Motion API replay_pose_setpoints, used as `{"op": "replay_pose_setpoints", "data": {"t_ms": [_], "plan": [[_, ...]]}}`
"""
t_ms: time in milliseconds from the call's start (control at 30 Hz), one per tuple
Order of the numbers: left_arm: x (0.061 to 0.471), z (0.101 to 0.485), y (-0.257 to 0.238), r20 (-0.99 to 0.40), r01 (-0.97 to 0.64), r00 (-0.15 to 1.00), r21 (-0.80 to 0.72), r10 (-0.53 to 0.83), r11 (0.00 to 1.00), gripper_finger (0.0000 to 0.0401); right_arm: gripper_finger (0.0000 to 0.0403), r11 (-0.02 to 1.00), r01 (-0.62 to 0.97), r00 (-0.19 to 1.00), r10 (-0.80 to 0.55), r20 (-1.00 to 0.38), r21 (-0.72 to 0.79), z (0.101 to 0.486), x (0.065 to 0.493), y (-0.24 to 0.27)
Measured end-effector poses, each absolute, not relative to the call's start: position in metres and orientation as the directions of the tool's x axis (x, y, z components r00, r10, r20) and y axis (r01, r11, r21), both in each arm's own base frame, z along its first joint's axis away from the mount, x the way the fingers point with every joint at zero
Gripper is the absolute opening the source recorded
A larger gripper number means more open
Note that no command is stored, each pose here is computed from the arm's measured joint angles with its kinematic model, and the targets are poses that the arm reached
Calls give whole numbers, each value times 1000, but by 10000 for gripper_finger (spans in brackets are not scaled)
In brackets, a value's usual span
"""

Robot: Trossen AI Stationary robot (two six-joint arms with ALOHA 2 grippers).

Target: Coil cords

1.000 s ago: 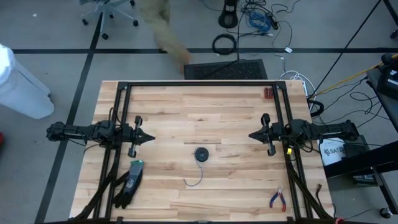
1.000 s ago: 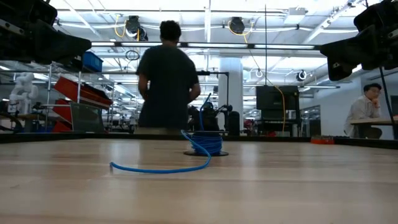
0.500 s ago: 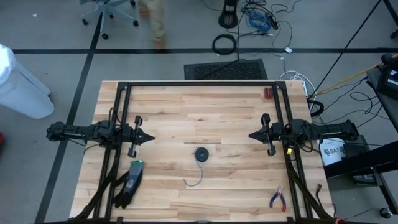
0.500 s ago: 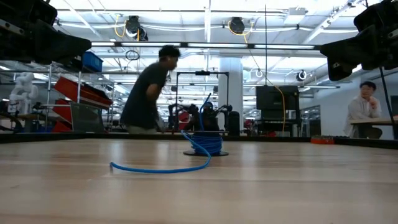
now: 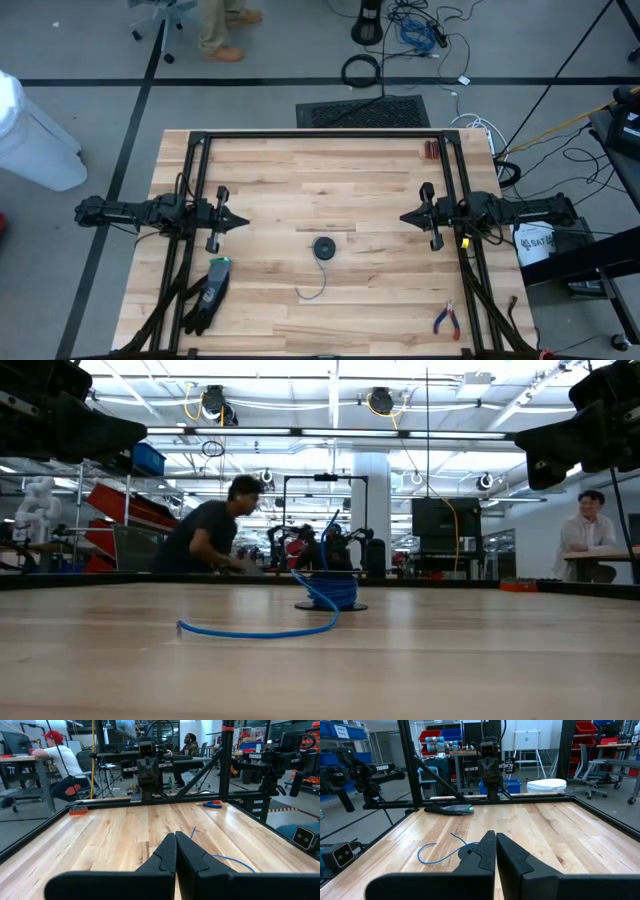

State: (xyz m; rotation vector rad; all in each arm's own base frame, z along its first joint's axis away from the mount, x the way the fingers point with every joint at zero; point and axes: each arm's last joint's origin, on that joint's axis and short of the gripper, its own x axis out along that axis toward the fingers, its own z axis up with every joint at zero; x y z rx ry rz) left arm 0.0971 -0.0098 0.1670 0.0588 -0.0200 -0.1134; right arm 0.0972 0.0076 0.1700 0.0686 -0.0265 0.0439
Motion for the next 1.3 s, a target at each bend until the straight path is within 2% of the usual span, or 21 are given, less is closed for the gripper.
{"op": "replay_pose_setpoints", "data": {"t_ms": [1300], "plan": [[97, 167, -10, 17, 112, 993, 60, -113, 992, 2, 0, 998, -43, 999, 42, 28, 42, 170, 97, 8]]}}
